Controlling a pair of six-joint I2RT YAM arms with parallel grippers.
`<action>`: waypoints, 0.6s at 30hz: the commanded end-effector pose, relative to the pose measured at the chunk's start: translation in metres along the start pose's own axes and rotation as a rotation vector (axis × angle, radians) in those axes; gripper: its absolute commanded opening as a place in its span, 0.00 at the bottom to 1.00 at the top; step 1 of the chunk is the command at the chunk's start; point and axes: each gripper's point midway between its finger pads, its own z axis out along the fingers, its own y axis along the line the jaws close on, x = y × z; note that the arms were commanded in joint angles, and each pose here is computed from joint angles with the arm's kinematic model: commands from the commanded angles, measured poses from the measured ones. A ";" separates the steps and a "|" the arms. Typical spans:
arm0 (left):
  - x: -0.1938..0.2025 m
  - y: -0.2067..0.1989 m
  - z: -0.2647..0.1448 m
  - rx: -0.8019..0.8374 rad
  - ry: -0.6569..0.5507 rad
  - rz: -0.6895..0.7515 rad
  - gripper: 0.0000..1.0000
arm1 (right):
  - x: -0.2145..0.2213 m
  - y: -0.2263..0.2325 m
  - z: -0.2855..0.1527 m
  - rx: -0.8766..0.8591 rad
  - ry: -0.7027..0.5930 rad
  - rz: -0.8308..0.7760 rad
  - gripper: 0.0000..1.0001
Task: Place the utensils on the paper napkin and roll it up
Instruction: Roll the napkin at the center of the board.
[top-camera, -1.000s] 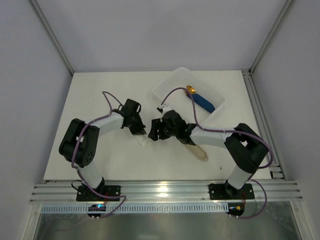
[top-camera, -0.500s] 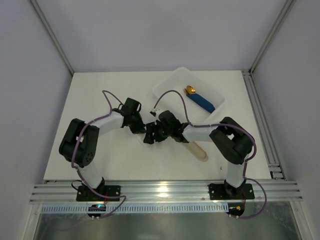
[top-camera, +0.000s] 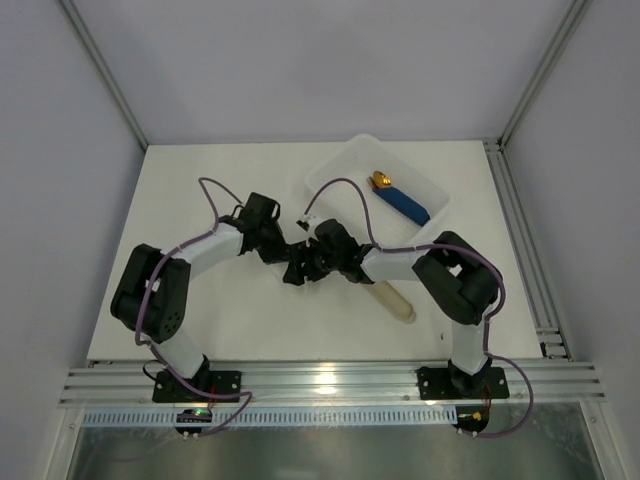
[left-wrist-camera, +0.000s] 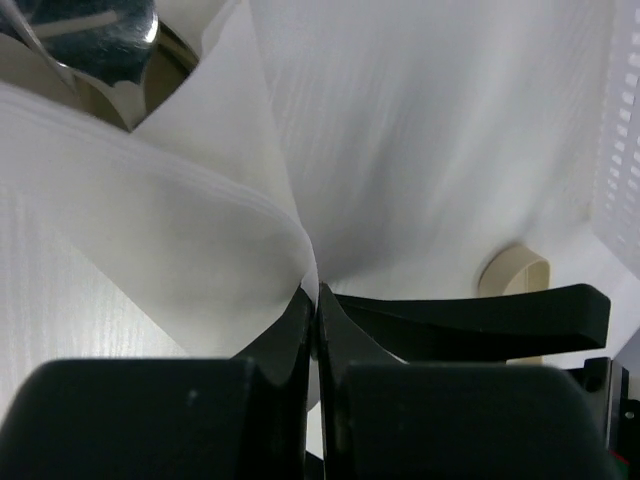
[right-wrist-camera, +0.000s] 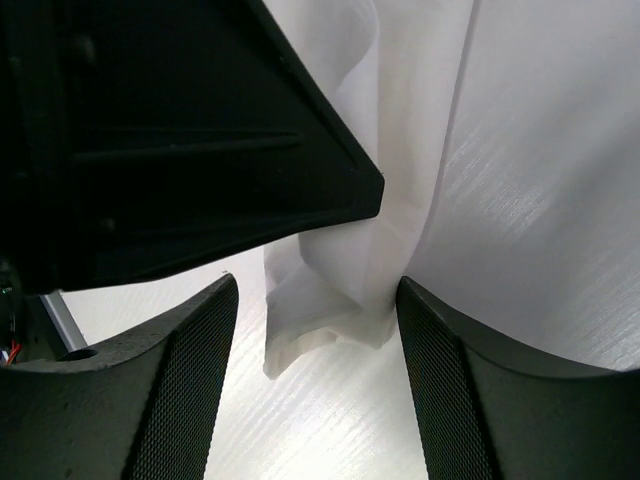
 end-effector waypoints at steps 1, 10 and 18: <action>-0.016 -0.022 -0.018 0.060 -0.070 -0.003 0.00 | -0.016 0.004 0.007 -0.019 -0.049 -0.025 0.67; -0.018 -0.028 -0.012 0.067 -0.063 -0.008 0.00 | -0.022 -0.006 0.004 0.013 -0.079 0.035 0.63; -0.019 -0.031 -0.009 0.076 -0.064 -0.018 0.00 | -0.021 -0.016 0.002 -0.004 -0.119 0.152 0.57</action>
